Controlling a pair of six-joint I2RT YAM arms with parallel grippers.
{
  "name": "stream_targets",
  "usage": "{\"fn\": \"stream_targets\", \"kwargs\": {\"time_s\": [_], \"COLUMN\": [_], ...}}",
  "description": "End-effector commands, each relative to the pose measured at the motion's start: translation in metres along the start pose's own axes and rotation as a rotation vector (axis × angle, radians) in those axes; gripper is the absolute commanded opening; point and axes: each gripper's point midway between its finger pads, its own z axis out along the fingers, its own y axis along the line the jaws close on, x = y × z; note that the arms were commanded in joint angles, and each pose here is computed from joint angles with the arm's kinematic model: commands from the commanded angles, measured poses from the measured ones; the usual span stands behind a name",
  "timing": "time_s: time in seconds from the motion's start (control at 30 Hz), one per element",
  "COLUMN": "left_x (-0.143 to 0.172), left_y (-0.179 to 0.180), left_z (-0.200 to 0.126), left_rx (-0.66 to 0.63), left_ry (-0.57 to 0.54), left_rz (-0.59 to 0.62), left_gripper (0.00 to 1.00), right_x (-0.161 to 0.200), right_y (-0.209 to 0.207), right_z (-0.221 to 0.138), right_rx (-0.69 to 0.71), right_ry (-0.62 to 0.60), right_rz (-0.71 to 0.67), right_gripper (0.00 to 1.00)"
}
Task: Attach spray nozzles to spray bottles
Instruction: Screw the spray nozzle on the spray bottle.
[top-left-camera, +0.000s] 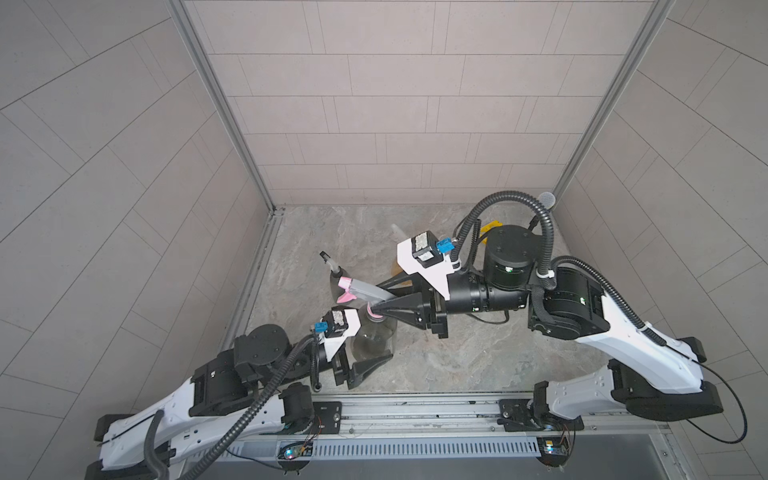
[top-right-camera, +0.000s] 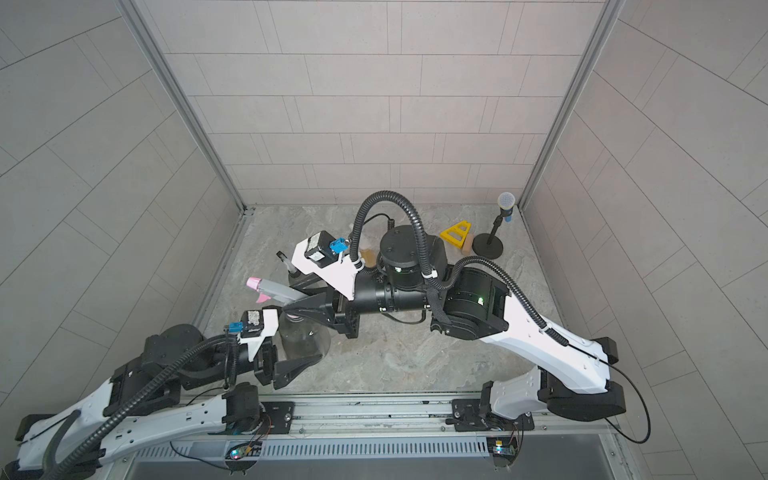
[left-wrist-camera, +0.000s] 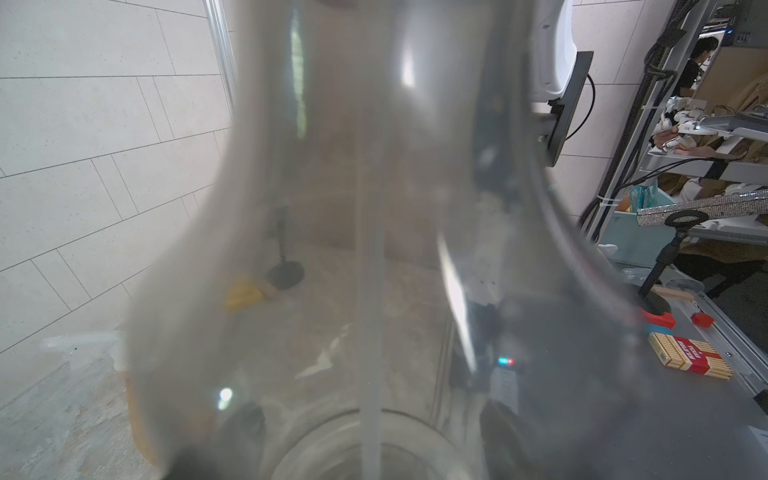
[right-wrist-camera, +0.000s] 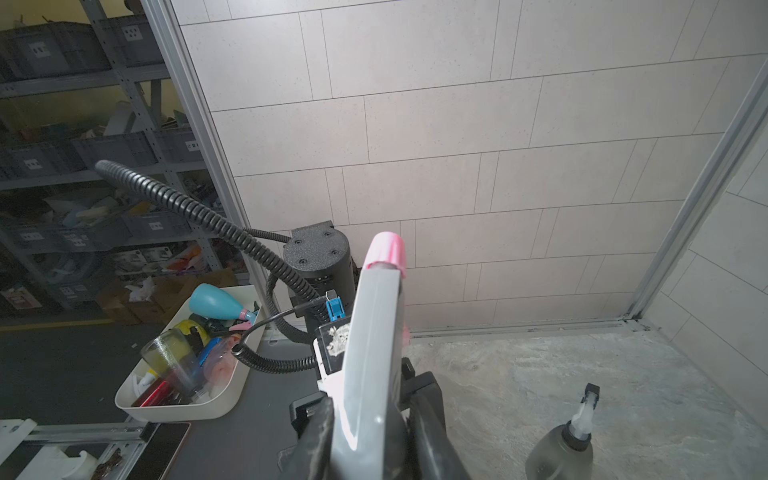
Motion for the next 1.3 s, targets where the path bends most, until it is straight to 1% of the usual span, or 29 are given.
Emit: {"fn": "stream_targets", "kwargs": {"time_s": [0.0,0.2,0.33,0.43,0.57,0.73,0.87,0.93,1.03,1.13,1.27], "left_x": [-0.021,-0.028,-0.034,-0.038,-0.039,-0.043,-0.042,-0.042,-0.039,-0.035,-0.032], "left_y": [0.005,0.015,0.024,0.028,0.032,0.038,0.041,0.042,0.04,0.036,0.033], "left_z": [-0.006,-0.009,-0.014,-0.015,-0.014,-0.014,-0.014,-0.014,-0.013,-0.013,-0.013], "left_rx": [-0.029,-0.084,-0.137,-0.162,-0.186,-0.22,-0.238,-0.244,-0.232,-0.209,-0.193], "left_ry": [-0.066,-0.104,-0.134,-0.129,-0.118,-0.137,-0.139,-0.134,-0.121,-0.107,-0.103], "left_rz": [-0.013,-0.027,-0.03,-0.027,-0.021,-0.011,-0.006,-0.004,-0.002,-0.001,-0.008], "left_gripper": [0.0,0.0,0.0,0.0,0.0,0.0,0.0,0.0,0.0,0.0,0.0], "right_x": [0.0,0.012,0.024,0.038,0.049,0.056,0.059,0.058,0.049,0.031,0.006], "right_y": [0.005,0.0,-0.003,-0.01,-0.021,-0.034,-0.034,-0.036,-0.038,-0.032,-0.017], "right_z": [-0.001,0.004,0.004,0.002,-0.001,0.003,0.01,0.01,0.006,-0.001,-0.016], "right_rx": [-0.022,0.005,0.083,0.167,0.28,0.467,0.538,0.584,0.606,0.566,0.479], "right_ry": [-0.013,0.003,0.022,0.084,0.138,0.111,0.063,0.053,0.033,0.013,-0.036], "right_rz": [0.004,0.032,0.023,0.012,0.021,0.083,0.146,0.151,0.133,0.085,0.022], "right_gripper": [0.25,0.07,0.02,0.0,0.0,0.0,0.0,0.04,0.15,0.26,0.43]}}
